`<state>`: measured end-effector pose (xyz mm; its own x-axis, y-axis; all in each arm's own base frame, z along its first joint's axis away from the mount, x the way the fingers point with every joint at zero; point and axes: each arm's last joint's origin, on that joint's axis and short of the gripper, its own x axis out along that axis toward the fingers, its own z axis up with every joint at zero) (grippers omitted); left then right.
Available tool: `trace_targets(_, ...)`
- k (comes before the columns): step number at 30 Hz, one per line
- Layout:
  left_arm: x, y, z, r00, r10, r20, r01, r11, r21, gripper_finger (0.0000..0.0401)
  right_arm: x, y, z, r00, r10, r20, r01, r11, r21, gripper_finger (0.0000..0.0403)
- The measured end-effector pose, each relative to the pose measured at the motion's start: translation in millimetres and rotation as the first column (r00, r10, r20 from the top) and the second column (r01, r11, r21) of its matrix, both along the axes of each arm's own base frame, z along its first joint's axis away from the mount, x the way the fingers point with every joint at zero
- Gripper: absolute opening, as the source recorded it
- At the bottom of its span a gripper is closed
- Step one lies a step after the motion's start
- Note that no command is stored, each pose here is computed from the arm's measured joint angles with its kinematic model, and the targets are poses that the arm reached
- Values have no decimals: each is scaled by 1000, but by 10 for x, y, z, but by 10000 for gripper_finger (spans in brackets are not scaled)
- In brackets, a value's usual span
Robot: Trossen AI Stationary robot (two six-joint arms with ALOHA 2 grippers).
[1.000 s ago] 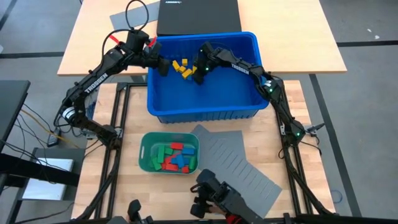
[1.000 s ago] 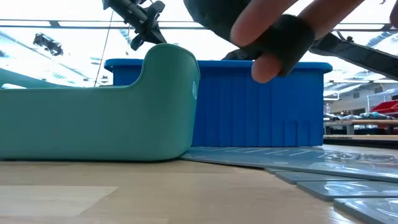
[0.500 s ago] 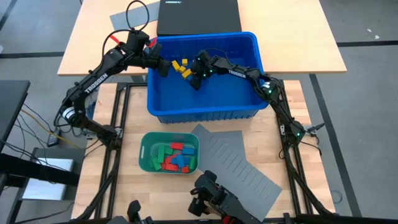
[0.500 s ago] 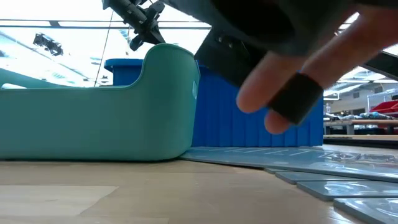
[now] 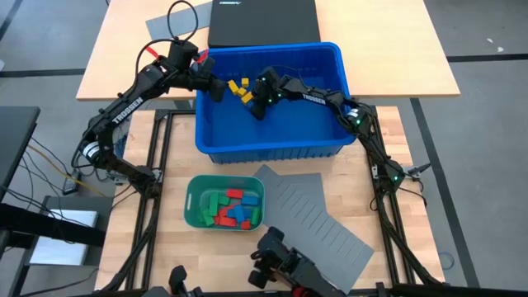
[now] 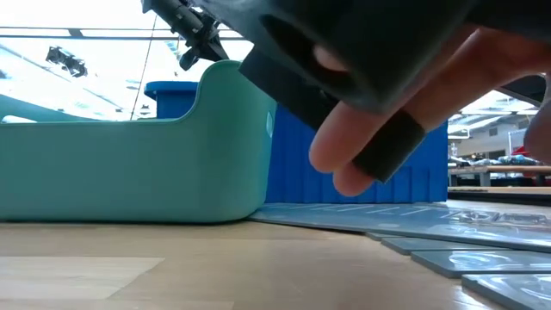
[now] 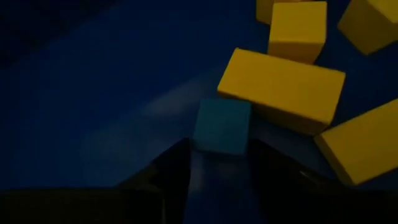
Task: Sort Items/Unsort Items
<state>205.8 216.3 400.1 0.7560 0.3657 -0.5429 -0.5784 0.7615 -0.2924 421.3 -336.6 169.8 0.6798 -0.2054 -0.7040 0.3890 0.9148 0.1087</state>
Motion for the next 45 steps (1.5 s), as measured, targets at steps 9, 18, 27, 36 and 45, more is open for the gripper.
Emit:
trace_targets(9, 1, 1, 1, 1000, 0, 1, 0, 1000, 1, 5, -23, -3, 154, 1000, 23, 3, -23, 997, 70, 23)
trace_targets(18, 2, 2, 3, 1000, -9, -3, 9, 1000, 15, 5, 26, 56, 619, 993, 74, 95, -87, 987, 133, 18)
trace_targets(27, 1, 1, 2, 1000, -8, -5, 8, 1000, 14, 5, 151, 295, 533, 985, -166, -43, 171, 960, 222, 165)
trace_targets(36, 0, 0, 0, 1000, -13, -9, 13, 1000, 18, 5, 171, 291, 538, 918, -392, -55, 394, 887, 242, 329)
trace_targets(45, 1, 2, -1, 1000, 4, 2, -4, 1000, -5, 5, -111, 194, 808, 945, -308, -112, 326, 919, 221, 253)
